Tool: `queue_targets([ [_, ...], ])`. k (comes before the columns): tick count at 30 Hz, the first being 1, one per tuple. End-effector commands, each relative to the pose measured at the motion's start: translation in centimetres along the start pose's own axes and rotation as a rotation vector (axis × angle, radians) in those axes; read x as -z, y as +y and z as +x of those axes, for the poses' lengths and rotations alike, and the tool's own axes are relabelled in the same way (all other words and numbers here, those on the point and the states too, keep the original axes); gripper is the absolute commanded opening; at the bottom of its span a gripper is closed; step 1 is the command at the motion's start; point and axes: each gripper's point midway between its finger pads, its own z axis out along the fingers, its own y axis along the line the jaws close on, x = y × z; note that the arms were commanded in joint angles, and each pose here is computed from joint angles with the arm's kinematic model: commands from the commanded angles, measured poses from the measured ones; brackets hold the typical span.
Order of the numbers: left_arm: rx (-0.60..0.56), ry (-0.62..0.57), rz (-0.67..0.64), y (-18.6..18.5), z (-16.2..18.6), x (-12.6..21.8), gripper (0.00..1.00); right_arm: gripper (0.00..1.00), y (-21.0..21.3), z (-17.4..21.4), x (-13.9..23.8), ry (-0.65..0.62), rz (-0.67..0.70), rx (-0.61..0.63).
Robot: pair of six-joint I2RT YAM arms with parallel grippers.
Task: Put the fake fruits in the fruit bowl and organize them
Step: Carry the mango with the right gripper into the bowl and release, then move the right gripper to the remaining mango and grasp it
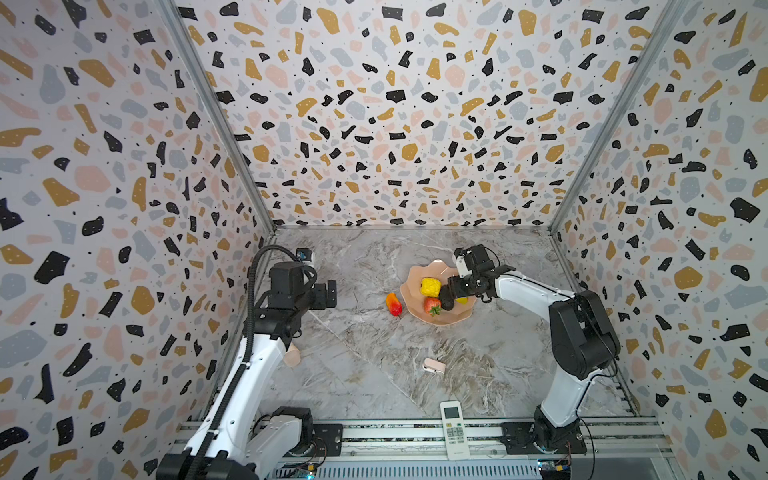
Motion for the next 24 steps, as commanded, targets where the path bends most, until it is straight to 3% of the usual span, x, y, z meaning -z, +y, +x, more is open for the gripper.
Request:
queue_targets([
  [1,-0.009,-0.026,0.012,-0.1,-0.5,0.0,1.00,0.72,0.3,-2.0,1.8,-0.049,-0.004,0.016],
  [8,-0.009,-0.027,0.013,-0.1,-0.5,0.0,0.99,0.99,2.8,-4.5,4.7,-0.120,-0.010,0.123],
  [16,-0.008,-0.026,0.014,-0.2,-0.5,0.0,1.00,0.99,14.4,-5.4,6.5,-0.179,-0.191,0.467],
  [24,-0.008,-0.033,0.013,-0.1,-0.6,0.2,1.00,0.99,22.5,-4.1,3.2,-0.100,-0.233,0.608],
])
